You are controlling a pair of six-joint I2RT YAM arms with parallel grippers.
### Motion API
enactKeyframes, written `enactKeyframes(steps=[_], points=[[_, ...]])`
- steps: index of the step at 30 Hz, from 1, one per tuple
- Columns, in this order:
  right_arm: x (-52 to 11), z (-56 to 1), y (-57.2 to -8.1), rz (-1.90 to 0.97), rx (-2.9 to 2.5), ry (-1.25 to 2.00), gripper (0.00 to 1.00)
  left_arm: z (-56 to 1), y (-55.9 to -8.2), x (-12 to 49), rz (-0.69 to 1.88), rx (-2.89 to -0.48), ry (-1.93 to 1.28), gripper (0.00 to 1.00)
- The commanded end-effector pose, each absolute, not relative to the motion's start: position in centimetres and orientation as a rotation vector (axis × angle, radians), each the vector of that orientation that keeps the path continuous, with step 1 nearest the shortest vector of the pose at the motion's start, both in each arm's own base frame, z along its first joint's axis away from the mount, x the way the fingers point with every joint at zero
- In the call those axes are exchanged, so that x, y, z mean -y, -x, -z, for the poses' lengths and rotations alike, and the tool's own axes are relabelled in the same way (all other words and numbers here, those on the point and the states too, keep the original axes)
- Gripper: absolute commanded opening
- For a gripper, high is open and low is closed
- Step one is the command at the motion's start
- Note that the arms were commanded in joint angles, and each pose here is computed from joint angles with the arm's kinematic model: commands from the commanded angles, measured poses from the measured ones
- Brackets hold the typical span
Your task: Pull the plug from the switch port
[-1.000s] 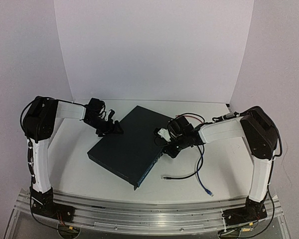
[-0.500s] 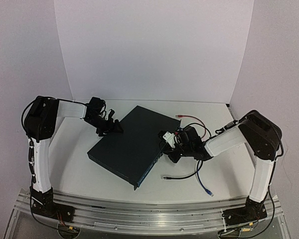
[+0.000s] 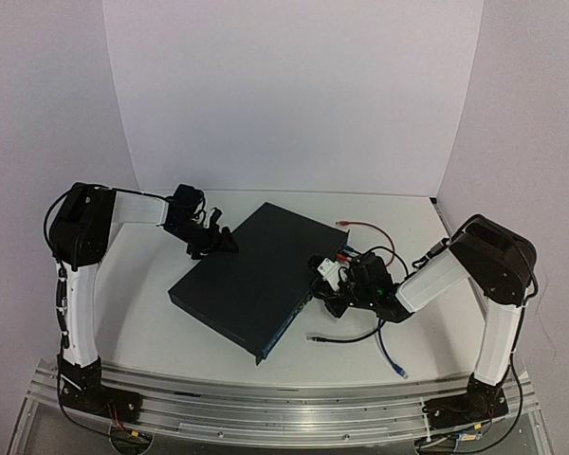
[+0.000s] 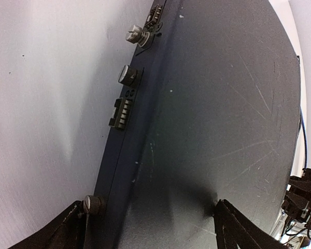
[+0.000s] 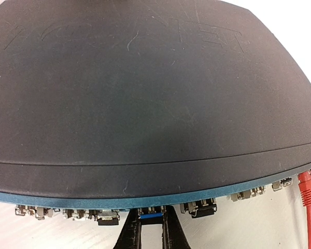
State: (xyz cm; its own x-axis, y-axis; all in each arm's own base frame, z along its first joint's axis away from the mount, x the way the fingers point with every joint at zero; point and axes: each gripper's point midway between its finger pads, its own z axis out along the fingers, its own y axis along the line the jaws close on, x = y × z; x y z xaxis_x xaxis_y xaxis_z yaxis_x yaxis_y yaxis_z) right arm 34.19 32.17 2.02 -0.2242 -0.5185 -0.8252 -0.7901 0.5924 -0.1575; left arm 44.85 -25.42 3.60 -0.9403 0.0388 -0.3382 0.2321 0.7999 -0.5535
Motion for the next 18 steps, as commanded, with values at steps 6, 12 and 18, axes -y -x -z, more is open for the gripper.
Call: enactKeyframes(steps=[6, 12, 18], points=[[-30.9, -2.9, -33.0, -0.366, -1.946, 1.048, 0.20, -0.6, -44.1, 24.7, 0.795, -2.776, -0.175, 0.84], [-29.7, -3.5, -32.8, -0.327, -2.007, 1.018, 0.37, -0.9, -43.9, 24.7, 0.798, -2.768, -0.183, 0.84], [-29.1, -6.7, -32.8, -0.392, -2.134, 0.828, 0.61, -1.3, -44.0, 24.9, 0.819, -2.756, -0.188, 0.84]])
